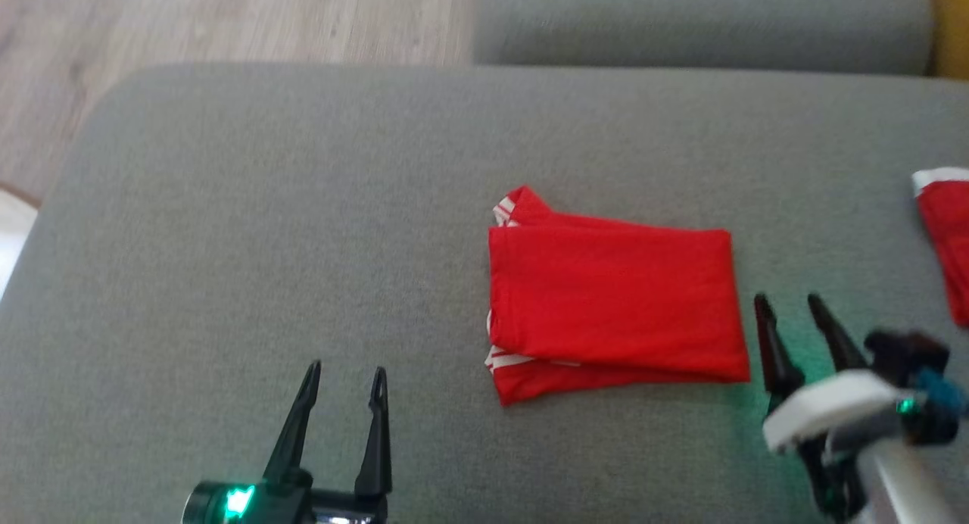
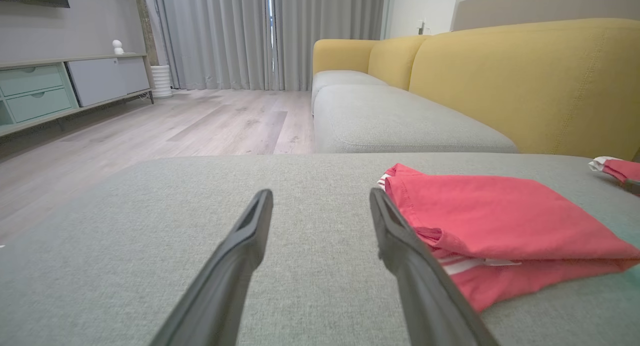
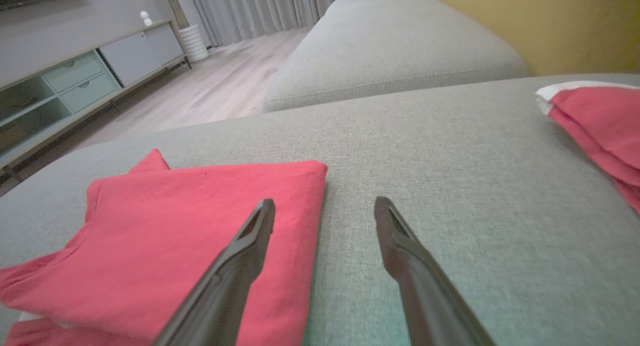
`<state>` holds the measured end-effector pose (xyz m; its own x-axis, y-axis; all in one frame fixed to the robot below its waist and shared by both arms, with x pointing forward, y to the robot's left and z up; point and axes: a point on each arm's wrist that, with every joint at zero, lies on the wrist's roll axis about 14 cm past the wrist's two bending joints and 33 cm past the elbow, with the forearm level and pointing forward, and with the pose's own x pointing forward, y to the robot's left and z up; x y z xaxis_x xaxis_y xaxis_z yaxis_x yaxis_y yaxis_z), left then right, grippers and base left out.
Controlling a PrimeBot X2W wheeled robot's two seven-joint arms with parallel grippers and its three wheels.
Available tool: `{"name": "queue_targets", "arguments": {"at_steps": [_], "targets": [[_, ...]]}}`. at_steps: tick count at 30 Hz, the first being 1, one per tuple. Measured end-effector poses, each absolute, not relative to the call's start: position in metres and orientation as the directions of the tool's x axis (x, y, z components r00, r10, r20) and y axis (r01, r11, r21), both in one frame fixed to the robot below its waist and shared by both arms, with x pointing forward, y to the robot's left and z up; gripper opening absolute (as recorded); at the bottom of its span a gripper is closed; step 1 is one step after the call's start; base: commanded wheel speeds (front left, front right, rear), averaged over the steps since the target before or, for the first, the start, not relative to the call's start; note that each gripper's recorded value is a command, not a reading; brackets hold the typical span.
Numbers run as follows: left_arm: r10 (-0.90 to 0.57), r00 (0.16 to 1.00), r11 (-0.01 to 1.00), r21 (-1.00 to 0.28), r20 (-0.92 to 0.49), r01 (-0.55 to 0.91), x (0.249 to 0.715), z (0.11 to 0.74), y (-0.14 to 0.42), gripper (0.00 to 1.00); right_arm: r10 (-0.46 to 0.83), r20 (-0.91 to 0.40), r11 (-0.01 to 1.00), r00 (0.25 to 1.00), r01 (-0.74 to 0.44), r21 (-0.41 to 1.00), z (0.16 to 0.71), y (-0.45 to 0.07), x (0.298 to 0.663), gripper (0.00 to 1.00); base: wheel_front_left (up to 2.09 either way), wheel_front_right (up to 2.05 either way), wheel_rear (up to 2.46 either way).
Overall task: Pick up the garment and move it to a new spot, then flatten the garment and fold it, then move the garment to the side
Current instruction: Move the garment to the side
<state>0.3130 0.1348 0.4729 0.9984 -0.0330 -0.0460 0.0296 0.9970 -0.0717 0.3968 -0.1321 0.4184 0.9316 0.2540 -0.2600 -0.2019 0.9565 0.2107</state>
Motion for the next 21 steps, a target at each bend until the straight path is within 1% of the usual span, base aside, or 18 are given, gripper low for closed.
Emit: {"name": "queue_targets", "arguments": {"at_steps": [2,5,8,10,11,12,13,17,21], "targets": [[-0.034,0.998,0.997,-0.073,-0.053,0.03,0.318,0.471,0.134,1.0,0.253,-0.307,0.958,0.918,-0.193,0.213,0.41,-0.132,0.41,1.0,0.0,0.0,0.0],[-0.036,0.997,0.997,-0.074,-0.072,0.031,0.322,0.465,0.134,1.0,0.266,-0.396,0.954,0.879,-0.181,0.241,0.391,-0.127,0.418,1.0,0.0,0.0,0.0],[-0.038,0.996,0.997,-0.074,-0.084,0.032,0.322,0.462,0.133,1.0,0.298,-0.491,0.941,0.818,-0.167,0.293,0.37,-0.115,0.413,1.0,0.0,0.0,0.0],[-0.04,0.995,0.997,-0.074,-0.088,0.033,0.323,0.461,0.132,1.0,0.32,-0.515,0.932,0.795,-0.166,0.322,0.364,-0.108,0.41,1.0,0.0,0.0,0.0],[-0.04,0.995,0.997,-0.076,-0.088,0.033,0.324,0.461,0.132,1.0,0.325,-0.514,0.929,0.794,-0.167,0.33,0.365,-0.106,0.411,0.82,0.0,0.0,0.0],[-0.041,0.995,0.996,-0.077,-0.09,0.034,0.324,0.46,0.132,1.0,0.33,-0.511,0.927,0.794,-0.169,0.336,0.365,-0.105,0.413,0.15,0.0,0.0,0.0],[-0.043,0.995,0.996,-0.076,-0.093,0.036,0.324,0.459,0.131,1.0,0.336,-0.509,0.923,0.793,-0.171,0.343,0.366,-0.102,0.414,0.0,0.0,0.0,0.0],[-0.046,0.994,0.996,-0.075,-0.1,0.039,0.326,0.457,0.129,1.0,0.35,-0.489,0.914,0.799,-0.176,0.366,0.369,-0.097,0.414,0.0,0.0,0.0,0.0],[-0.076,0.992,0.994,-0.083,-0.101,0.067,0.332,0.456,0.121,1.0,0.317,-0.469,0.93,0.824,-0.173,0.326,0.373,-0.116,0.419,0.0,0.0,0.0,0.0]]}}
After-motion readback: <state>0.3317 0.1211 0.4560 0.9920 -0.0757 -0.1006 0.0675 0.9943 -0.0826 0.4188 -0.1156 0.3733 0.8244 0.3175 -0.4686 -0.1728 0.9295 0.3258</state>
